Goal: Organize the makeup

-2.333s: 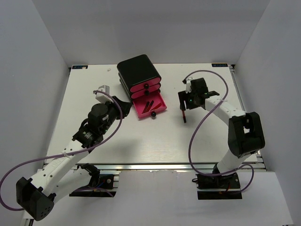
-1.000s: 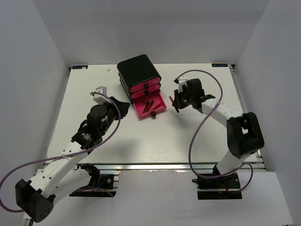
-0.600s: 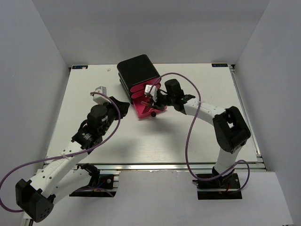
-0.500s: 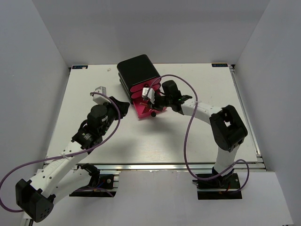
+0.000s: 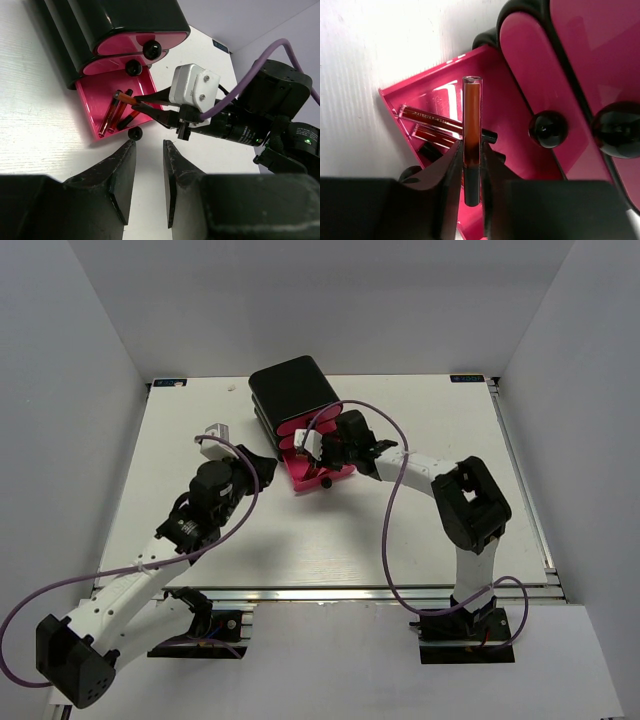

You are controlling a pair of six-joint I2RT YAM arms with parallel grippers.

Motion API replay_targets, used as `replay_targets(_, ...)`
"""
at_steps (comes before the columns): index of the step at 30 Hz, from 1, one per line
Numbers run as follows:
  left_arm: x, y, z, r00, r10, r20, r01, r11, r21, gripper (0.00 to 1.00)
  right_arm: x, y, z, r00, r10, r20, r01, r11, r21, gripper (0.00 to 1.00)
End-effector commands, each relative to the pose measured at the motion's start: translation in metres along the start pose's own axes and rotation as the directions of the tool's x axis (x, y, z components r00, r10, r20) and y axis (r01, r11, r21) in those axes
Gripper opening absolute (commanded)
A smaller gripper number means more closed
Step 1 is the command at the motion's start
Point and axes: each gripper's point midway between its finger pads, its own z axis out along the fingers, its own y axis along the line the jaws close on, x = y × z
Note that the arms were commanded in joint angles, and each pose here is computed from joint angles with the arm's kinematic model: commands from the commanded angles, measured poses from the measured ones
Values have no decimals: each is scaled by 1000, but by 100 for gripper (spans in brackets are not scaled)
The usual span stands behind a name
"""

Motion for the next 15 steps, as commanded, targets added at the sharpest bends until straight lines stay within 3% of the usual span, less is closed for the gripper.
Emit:
replay_targets(1, -4, 1, 2, 1000, -5, 17, 5, 1000, -8, 40, -10, -13, 3, 999, -44, 8, 44, 999, 31, 24)
replay_targets(6, -4, 0, 7, 1000, -3, 15, 3, 1000, -15, 42, -8, -13, 4, 999, -40, 4, 39, 999, 31, 42)
replay_targets(8, -5, -2, 9, 1000, -8, 10, 8, 1000, -14, 42, -9, -13, 3, 999, -38, 6, 38, 999, 33, 44)
replay_targets(11, -9, -5, 16, 1000, -17, 0, 17, 1000, -15, 59, -15, -18, -3, 1000, -20, 20, 19, 999, 36, 46)
replay_targets(13, -15, -6, 23, 1000, -17, -13, 17, 1000, -12, 69, -19, -16, -17, 1000, 2, 16, -2, 1000, 3, 41)
replay_targets(15, -37, -15, 31, 1000, -10, 3, 10, 1000, 6, 70, -35, -19, -42, 996, -4, 90, 10, 998, -70, 15)
